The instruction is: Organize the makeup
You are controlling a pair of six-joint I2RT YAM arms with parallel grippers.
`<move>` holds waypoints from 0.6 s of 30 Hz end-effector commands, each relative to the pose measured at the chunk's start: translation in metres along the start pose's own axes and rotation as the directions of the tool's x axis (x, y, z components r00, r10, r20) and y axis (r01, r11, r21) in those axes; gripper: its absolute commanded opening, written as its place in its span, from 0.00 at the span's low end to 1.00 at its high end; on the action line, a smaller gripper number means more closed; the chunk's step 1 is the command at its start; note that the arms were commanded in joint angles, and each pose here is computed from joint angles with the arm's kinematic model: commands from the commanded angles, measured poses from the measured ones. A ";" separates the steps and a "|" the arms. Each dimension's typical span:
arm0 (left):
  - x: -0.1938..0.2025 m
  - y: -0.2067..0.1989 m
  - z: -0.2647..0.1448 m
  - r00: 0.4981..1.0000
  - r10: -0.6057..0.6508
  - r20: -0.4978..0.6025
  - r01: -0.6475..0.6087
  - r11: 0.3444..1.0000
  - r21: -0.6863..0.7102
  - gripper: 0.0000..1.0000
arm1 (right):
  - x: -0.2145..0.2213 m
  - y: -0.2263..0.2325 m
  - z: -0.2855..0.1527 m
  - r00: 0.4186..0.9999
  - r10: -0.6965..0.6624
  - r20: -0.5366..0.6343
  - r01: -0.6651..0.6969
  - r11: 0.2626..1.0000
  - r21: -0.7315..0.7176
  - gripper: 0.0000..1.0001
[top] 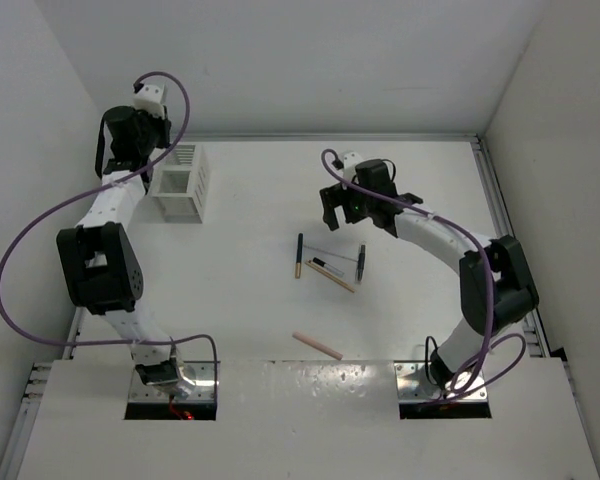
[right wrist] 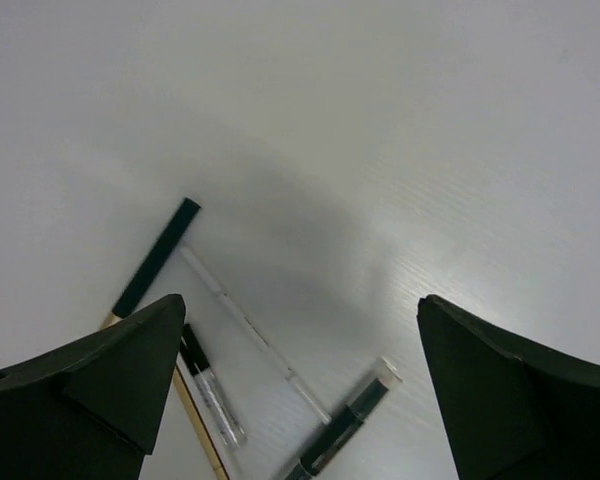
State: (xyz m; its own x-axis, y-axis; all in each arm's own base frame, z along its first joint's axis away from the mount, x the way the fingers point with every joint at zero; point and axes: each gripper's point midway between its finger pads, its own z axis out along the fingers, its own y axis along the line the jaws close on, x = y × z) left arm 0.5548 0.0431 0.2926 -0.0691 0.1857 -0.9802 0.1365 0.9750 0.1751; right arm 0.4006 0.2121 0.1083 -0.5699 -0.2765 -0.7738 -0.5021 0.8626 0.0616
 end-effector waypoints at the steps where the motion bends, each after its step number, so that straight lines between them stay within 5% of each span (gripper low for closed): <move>1: 0.003 0.012 0.009 0.999 0.034 0.025 -0.034 0.999 -0.012 0.00 | 0.010 -0.024 -0.020 1.000 0.021 -0.017 -0.019 0.996 0.090 1.00; 8: 0.043 0.008 0.035 1.000 0.026 0.017 -0.027 0.999 0.037 0.00 | 0.048 -0.050 -0.029 0.979 0.134 -0.154 -0.103 0.975 0.196 1.00; 11: 0.042 0.006 0.039 1.000 0.011 0.026 -0.012 0.999 0.044 0.00 | 0.060 -0.052 -0.034 0.969 0.154 -0.192 -0.109 0.968 0.226 0.93; 15: 0.070 0.004 0.043 0.999 -0.003 -0.042 0.005 0.999 0.050 0.00 | 0.077 -0.055 -0.039 0.956 0.200 -0.216 -0.140 0.954 0.266 0.69; 18: 0.086 -0.009 0.038 0.996 0.019 -0.089 -0.008 0.993 0.119 0.31 | 0.093 -0.054 -0.038 0.941 0.226 -0.254 -0.152 0.948 0.279 0.55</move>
State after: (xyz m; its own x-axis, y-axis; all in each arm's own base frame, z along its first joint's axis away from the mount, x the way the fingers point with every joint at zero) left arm 0.5858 0.0555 0.1958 -0.1844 0.1820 -0.9659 0.1898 0.9708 0.1467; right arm 0.3576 0.1299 0.0564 -0.7951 -0.2113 -0.5685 -0.2603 0.9655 0.0050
